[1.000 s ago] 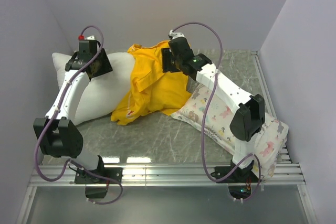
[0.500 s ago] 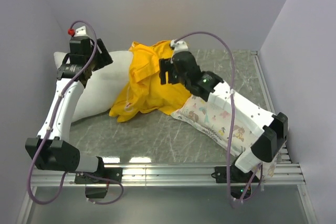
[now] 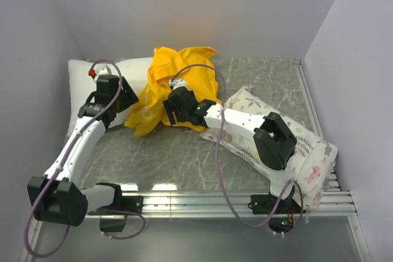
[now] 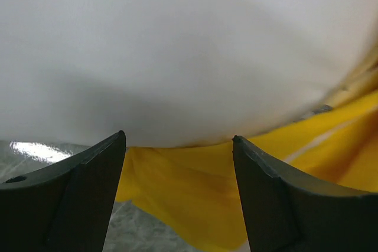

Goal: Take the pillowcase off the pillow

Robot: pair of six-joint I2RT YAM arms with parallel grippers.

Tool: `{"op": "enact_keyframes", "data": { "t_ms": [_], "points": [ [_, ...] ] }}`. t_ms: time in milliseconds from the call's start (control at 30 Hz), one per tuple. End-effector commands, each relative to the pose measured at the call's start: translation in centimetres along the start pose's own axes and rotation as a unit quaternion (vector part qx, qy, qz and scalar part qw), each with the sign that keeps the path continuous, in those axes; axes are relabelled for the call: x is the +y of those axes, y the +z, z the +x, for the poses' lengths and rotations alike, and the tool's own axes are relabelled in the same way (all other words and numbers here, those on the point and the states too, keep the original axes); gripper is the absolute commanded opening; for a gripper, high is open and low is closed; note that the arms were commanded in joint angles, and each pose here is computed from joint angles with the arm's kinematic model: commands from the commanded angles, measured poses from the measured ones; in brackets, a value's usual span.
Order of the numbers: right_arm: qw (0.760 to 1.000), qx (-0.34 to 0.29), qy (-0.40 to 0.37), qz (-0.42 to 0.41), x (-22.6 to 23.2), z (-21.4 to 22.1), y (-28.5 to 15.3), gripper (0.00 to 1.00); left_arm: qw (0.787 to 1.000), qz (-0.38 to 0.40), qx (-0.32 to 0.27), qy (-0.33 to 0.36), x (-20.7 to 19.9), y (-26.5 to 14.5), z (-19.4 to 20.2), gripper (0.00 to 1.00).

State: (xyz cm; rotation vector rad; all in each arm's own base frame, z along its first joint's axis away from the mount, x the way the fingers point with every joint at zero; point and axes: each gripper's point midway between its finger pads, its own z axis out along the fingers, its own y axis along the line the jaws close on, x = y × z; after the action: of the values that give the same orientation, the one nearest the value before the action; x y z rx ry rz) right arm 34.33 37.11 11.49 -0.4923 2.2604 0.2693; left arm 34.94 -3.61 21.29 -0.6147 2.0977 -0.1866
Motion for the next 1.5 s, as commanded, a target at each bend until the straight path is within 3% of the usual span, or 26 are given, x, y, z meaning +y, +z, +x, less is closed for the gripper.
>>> {"op": "enact_keyframes", "data": {
  "t_ms": [0,67,133,167,200,233,300,367,400,467,500,533,567,800,933,1033,1233,1400,1467],
  "points": [
    [0.997,-0.076,0.034,0.002,1.0,-5.3,-0.7,0.83,0.999,-0.016,-0.024,-0.041,0.2,1.8,-0.2,0.78],
    [0.995,-0.087,0.048,0.020,0.6,-5.5,-0.3,0.82,0.998,-0.038,-0.022,-0.045,0.9,2.8,0.1,0.78],
    [0.994,-0.094,0.054,0.034,0.1,-5.5,-0.2,0.70,0.997,-0.054,-0.029,-0.049,1.3,3.3,-0.1,0.79],
    [0.993,-0.096,0.058,0.039,0.0,-5.5,-0.3,0.60,0.996,-0.062,-0.029,-0.049,1.6,3.6,-0.1,0.79],
    [0.992,-0.096,0.060,0.053,-0.8,-5.1,-0.2,0.33,0.996,-0.067,-0.030,-0.052,1.7,3.8,-0.3,0.78],
    [0.991,-0.106,0.066,0.052,-0.8,-5.6,-0.7,0.22,0.995,-0.076,-0.033,-0.056,2.3,4.0,-0.5,0.78],
    [0.990,-0.109,0.069,0.061,-1.5,-5.3,-1.1,0.08,0.994,-0.089,-0.024,-0.066,3.0,4.8,-0.3,0.75],
    [0.989,-0.111,0.071,0.068,-1.9,-5.3,-1.8,0.02,0.991,-0.110,-0.021,-0.076,4.1,5.5,-0.2,0.70],
    [0.988,-0.114,0.073,0.079,-2.4,-5.4,-2.1,0.00,0.990,-0.112,-0.021,-0.081,4.3,5.7,-0.3,0.61],
    [0.987,-0.114,0.068,0.088,-3.2,-5.4,-3.1,0.00,0.988,-0.127,-0.015,-0.089,5.3,6.3,-0.2,0.39],
    [0.986,-0.118,0.070,0.096,-3.7,-5.6,-3.6,0.00,0.987,-0.130,-0.016,-0.095,5.6,6.4,-0.5,0.14],
    [0.984,-0.121,0.072,0.105,-4.4,-5.9,-4.5,0.00,0.985,-0.137,-0.017,-0.102,6.3,6.6,-0.8,0.04],
    [0.984,-0.122,0.072,0.107,-4.9,-6.1,-5.0,0.00,0.985,-0.140,-0.015,-0.103,6.6,6.8,-0.8,0.00],
    [0.974,-0.133,0.104,0.150,-11.2,-6.9,-8.7,0.00,0.972,-0.198,-0.032,-0.120,10.1,6.5,-2.7,0.00],
    [0.954,-0.134,0.167,0.210,-19.5,-7.2,-10.5,0.00,0.964,-0.217,-0.051,-0.146,12.7,5.4,-4.3,0.00],
    [0.946,-0.132,0.206,0.214,-23.2,-7.2,-11.0,0.00,0.960,-0.221,-0.061,-0.161,14.1,4.7,-5.2,0.00],
    [0.949,-0.133,0.215,0.188,-22.9,-8.6,-11.2,0.00,0.960,-0.216,-0.064,-0.169,14.8,4.2,-6.1,0.00],
    [0.963,-0.117,0.198,0.143,-20.4,-8.5,-9.6,0.00,0.981,-0.134,-0.056,-0.129,10.6,3.4,-6.6,0.00],
    [0.967,-0.106,0.188,0.135,-19.6,-8.2,-9.1,0.00,0.984,-0.117,-0.069,-0.115,9.1,2.1,-7.4,0.05]
  ]
}}
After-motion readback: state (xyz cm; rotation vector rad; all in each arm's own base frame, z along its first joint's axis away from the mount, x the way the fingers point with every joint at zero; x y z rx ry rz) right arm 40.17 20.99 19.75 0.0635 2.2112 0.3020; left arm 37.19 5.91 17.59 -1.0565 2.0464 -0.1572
